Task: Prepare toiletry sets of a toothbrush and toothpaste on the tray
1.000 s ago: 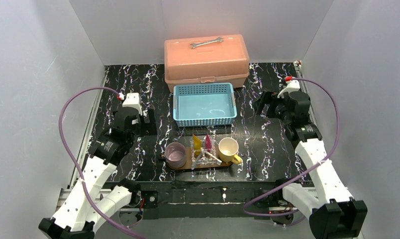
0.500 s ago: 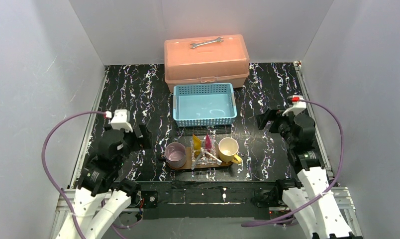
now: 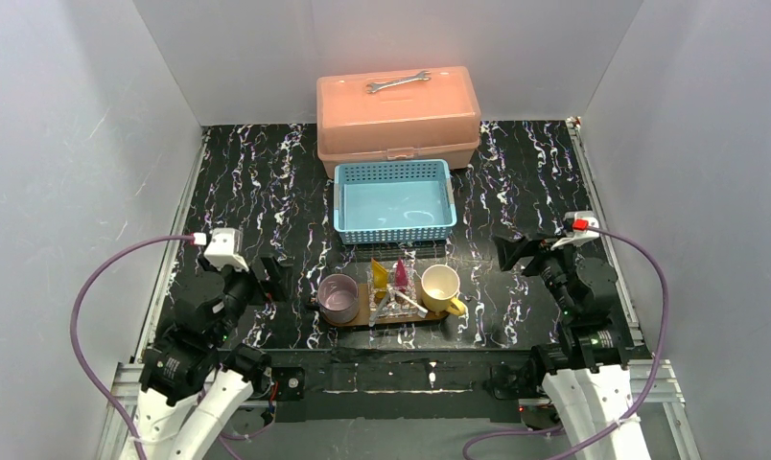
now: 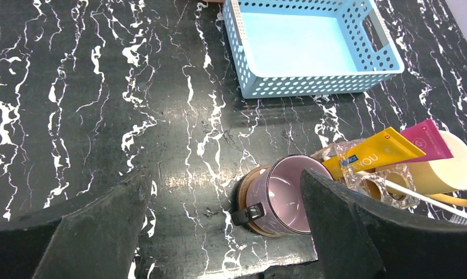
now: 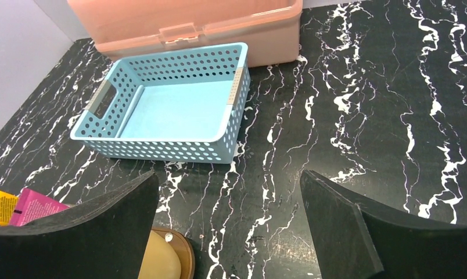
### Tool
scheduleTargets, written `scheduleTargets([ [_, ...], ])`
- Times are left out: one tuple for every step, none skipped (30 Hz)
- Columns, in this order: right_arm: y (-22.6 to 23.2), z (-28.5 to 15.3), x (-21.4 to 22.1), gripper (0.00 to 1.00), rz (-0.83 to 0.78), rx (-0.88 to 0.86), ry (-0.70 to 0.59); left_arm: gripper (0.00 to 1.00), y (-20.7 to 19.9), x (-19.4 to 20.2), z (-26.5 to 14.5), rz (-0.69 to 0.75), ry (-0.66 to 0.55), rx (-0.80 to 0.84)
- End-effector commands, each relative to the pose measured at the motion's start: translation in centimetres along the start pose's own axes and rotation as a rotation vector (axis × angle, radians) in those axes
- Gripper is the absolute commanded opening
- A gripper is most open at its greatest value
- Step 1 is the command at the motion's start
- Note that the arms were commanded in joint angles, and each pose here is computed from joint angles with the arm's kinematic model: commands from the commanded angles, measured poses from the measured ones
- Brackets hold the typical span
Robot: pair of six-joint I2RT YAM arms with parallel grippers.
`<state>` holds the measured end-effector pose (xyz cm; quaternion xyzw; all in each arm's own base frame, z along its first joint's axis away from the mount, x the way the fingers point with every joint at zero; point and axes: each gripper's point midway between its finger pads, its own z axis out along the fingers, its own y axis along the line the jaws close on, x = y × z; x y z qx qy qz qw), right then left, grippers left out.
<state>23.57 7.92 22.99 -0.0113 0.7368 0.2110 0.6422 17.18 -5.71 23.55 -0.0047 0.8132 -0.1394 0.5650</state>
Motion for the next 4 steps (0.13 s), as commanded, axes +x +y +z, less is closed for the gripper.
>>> scheduleTargets([
  [0.73, -0.17, -0.49, 0.98, -0.014, -0.038, -0.029, 0.98, -0.24, 1.05, 0.35, 0.018, 0.082, 0.006],
  [0.73, -0.15, -0.52, 0.98, -0.015, -0.038, -0.03, 0.98, -0.35, 1.05, 0.43, 0.018, 0.085, 0.01],
  [0.76, -0.13, -0.51, 0.98, -0.016, -0.04, -0.029, 0.98, -0.44, 0.95, 0.46, 0.019, 0.082, 0.014],
  [0.77, -0.08, -0.48, 0.98, -0.016, -0.041, -0.029, 0.98, -0.44, 0.79, 0.45, 0.023, 0.072, 0.016],
])
